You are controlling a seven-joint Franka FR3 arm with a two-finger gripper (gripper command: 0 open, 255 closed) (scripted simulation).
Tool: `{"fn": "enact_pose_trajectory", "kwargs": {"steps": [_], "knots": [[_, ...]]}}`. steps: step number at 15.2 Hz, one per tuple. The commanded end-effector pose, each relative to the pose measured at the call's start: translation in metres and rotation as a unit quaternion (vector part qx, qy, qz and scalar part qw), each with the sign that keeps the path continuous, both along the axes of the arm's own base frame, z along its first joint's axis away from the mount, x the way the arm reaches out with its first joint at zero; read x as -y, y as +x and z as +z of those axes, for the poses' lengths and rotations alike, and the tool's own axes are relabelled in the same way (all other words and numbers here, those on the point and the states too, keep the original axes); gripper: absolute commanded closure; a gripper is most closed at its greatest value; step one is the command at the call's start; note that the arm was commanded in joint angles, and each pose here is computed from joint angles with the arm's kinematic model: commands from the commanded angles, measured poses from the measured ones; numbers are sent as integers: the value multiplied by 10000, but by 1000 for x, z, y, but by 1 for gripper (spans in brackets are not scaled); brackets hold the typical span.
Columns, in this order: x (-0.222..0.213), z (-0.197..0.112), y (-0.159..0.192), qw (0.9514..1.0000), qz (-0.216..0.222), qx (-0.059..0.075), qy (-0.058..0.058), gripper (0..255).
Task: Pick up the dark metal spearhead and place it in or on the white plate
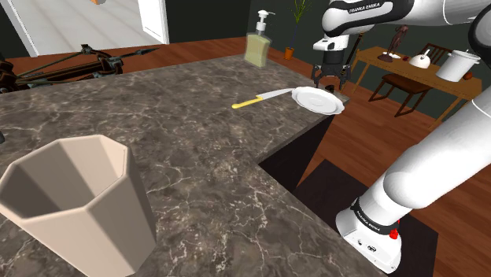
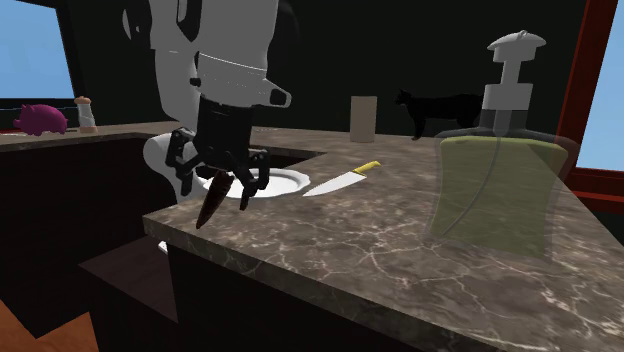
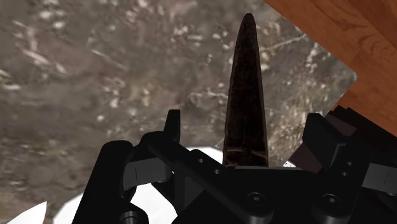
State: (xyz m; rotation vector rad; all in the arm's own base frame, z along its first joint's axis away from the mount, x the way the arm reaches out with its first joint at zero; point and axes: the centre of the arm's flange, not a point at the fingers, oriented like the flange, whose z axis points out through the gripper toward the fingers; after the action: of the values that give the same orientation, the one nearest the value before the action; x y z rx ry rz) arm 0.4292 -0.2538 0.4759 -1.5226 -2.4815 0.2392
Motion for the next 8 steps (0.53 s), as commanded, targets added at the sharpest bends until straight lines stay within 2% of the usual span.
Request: {"fn": "enact_pose_trajectory", "kwargs": {"steps": [1, 2, 3, 8], "knots": [[0, 0, 0, 10000, 0, 0, 0, 0], [0, 0, 0, 10000, 0, 0, 0, 0], [0, 0, 0, 10000, 0, 0, 0, 255], [1, 0, 0, 10000, 0, 0, 0, 255]]}}
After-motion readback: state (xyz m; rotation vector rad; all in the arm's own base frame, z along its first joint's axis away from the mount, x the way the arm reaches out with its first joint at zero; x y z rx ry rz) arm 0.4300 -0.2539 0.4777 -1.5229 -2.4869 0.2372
